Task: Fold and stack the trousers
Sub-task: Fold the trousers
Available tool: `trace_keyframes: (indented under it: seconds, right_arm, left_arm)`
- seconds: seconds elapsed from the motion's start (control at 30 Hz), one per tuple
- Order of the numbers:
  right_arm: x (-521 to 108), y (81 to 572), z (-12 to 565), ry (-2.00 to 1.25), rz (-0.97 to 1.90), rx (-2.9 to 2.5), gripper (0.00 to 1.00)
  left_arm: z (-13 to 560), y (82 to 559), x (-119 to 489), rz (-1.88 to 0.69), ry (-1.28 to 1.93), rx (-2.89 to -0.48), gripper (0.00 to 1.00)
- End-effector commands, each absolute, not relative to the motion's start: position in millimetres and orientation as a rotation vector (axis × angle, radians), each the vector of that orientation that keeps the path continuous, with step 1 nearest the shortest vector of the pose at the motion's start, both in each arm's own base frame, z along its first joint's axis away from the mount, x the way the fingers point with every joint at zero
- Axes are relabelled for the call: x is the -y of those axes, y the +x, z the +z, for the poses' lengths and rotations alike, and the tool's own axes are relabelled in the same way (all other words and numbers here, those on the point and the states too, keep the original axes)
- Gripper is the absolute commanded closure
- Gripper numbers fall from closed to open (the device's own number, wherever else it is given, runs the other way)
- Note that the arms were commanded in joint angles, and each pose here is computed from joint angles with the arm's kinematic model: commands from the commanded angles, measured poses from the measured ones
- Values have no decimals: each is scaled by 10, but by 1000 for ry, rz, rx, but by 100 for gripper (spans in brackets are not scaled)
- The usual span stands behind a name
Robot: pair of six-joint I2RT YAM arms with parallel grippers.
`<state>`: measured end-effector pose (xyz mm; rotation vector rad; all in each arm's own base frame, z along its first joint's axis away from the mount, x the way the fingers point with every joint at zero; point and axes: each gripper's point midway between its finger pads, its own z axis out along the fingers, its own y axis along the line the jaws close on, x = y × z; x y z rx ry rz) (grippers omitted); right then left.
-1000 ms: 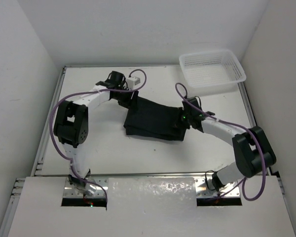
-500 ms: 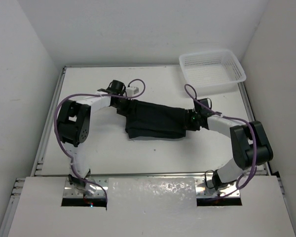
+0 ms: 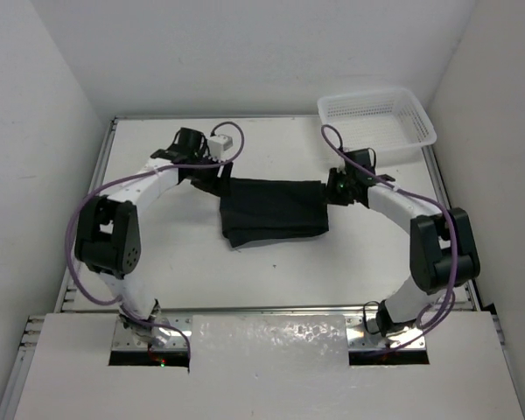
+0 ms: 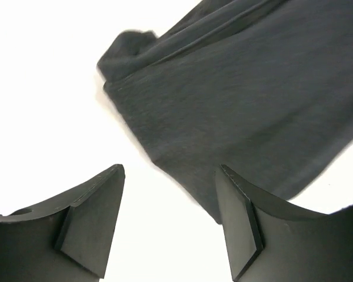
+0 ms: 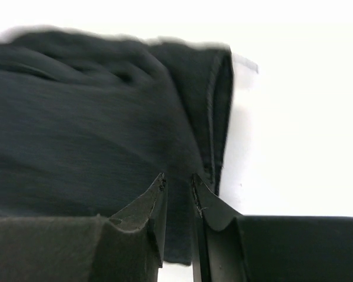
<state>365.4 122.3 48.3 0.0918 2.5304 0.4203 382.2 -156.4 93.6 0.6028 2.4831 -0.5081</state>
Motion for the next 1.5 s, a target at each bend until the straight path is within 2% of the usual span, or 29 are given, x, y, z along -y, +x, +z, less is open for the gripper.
trace_keyframes:
  seconds: [0.0,0.1,0.27,0.47,0.63,0.87,0.97,1.07,1.23,1.47]
  right_arm:
    - [-1272,3942,1141,23,435,-2324,80]
    - [-1501,4051,1204,14,551,-2271,80]
    - [-1682,4243,911,96,650,-2316,81]
    - [-1556,4493,578,165,570,-2379,82]
    - [-1433,4595,353,237,538,-2423,82]
    - [-1420,4703,639,192,513,-2395,82]
    - [-1378,4765,939,157,498,-2347,79]
    - [-1305,4785,1279,129,492,-2292,76]
    - [-1102,4666,1629,148,480,-2250,58]
    - [-130,4206,1726,439,384,-2204,38]
  left_arm:
    - [1641,3802,1718,-573,744,-2253,40]
    - [1407,3465,1841,-667,849,-2296,48]
    - [834,3140,1797,-613,977,-2390,51]
    - [523,3208,1609,-467,1008,-2454,52]
    - [417,3197,1591,-453,1014,-2476,52]
    - [507,3243,1567,-422,1017,-2449,50]
    - [645,3284,1600,-432,1008,-2428,42]
    - [825,3327,1635,-443,987,-2411,38]
    - [1058,3473,1613,-393,961,-2368,34]
    - [1367,3725,1386,-286,846,-2321,31]
